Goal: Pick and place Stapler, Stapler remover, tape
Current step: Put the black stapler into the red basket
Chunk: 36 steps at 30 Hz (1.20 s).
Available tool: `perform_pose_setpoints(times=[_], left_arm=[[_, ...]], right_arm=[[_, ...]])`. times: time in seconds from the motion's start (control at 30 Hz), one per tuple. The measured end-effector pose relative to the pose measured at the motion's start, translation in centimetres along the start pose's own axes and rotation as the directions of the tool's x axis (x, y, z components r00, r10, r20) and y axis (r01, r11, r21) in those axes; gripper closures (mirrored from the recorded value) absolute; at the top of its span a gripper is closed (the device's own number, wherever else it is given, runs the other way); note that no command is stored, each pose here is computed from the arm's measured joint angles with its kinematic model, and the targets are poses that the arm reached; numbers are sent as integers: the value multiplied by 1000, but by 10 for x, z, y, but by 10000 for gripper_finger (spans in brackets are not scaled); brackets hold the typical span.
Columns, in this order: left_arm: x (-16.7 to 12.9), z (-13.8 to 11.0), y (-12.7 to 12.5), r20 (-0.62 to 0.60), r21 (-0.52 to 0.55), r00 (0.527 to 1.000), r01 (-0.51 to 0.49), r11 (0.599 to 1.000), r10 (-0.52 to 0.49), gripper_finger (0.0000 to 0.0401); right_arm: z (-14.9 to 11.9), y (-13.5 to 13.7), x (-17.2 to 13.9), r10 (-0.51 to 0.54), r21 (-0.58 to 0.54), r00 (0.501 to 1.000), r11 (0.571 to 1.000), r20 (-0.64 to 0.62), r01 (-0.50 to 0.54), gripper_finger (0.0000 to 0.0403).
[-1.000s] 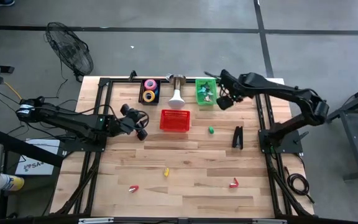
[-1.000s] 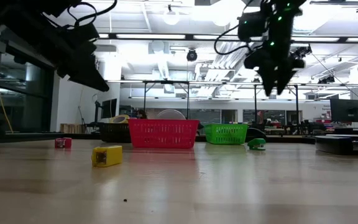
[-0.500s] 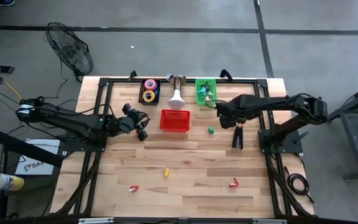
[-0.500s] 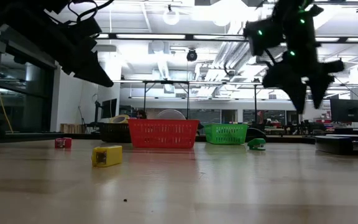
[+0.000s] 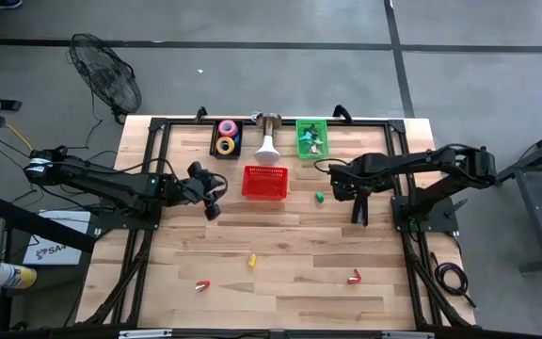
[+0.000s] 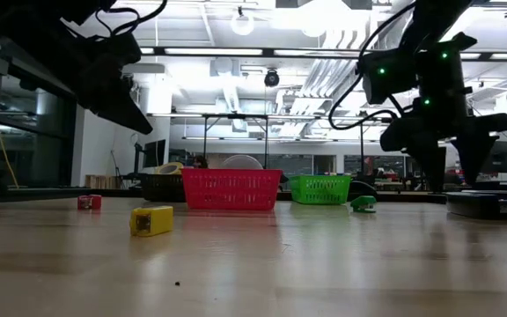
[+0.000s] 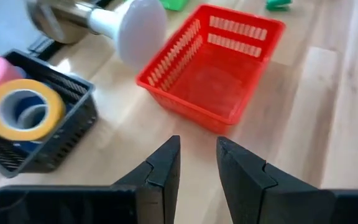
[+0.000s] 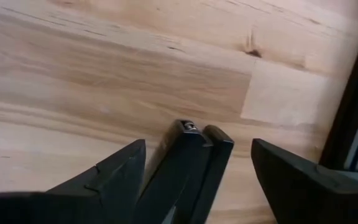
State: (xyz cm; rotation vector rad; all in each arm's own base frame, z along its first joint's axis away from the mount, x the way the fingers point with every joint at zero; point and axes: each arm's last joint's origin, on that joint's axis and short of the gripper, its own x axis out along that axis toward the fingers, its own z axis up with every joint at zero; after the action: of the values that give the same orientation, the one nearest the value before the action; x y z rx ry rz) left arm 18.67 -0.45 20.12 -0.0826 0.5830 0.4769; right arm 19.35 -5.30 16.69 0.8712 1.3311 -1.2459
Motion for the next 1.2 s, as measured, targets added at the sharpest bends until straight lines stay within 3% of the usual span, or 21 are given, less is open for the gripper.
perform_pose_setpoints(times=[0.13, 0.7, 1.0, 1.2], left_arm=[[0, 0, -1, -12, -1, 999, 45, 999, -45, 299], [0, 0, -1, -12, -1, 999, 47, 999, -47, 299], [0, 0, -1, -12, -1, 999, 47, 999, -47, 299], [0, 0, -1, -12, -1, 999, 47, 999, -47, 299]], right_arm=[[-1, 0, 0, 4, 26, 1000, 1000, -5, -4, 105], [-22, 11, -3, 38, 117, 999, 992, 11, -39, 96], [-33, 3, 32, 93, 165, 995, 983, -42, -85, 96], [-32, 5, 32, 109, 136, 993, 985, -45, -102, 96]])
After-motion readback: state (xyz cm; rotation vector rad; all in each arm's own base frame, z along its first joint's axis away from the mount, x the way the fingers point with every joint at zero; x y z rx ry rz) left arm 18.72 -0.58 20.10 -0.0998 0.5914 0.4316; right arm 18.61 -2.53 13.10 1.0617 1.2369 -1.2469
